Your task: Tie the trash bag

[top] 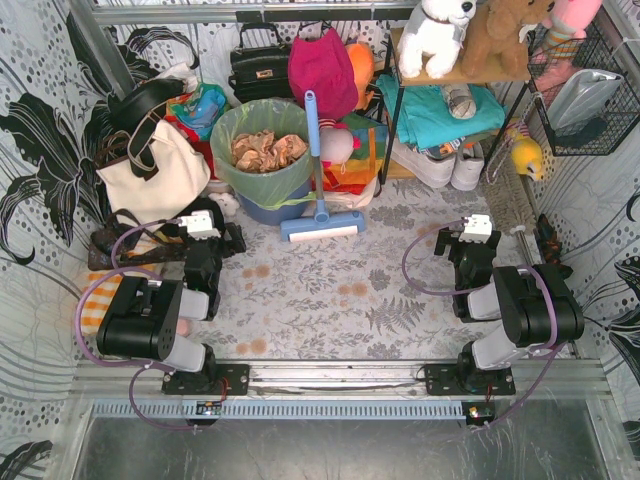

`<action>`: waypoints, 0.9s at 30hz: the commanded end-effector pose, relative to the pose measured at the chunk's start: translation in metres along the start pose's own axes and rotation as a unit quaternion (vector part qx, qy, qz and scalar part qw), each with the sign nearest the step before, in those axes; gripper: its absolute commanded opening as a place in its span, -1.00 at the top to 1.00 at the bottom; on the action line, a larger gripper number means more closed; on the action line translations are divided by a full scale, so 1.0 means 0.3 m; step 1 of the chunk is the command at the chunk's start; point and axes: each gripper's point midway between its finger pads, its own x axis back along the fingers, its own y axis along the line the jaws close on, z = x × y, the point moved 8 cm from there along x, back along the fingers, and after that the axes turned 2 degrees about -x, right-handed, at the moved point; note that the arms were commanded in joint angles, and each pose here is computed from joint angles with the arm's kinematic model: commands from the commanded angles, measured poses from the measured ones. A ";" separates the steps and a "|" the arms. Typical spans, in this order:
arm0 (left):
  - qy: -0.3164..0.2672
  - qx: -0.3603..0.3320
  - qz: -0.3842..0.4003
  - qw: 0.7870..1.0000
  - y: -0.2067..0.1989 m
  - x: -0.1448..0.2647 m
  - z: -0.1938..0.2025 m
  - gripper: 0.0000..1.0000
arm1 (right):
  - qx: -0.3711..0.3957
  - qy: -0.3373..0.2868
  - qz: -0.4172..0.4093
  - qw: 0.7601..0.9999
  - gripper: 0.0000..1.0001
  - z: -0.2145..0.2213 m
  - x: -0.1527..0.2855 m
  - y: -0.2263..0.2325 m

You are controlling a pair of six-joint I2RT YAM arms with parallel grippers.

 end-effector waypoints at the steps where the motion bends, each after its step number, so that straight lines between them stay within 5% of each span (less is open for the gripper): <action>1: -0.027 0.000 0.004 1.000 -0.003 -0.021 -0.040 -0.96 | -0.005 -0.019 -0.002 1.000 -0.94 -0.023 -0.007 0.002; 27: -0.019 -0.017 -0.001 1.000 -0.027 -0.020 -0.103 -0.96 | -0.007 -0.023 0.000 1.000 -0.93 -0.036 0.000 0.000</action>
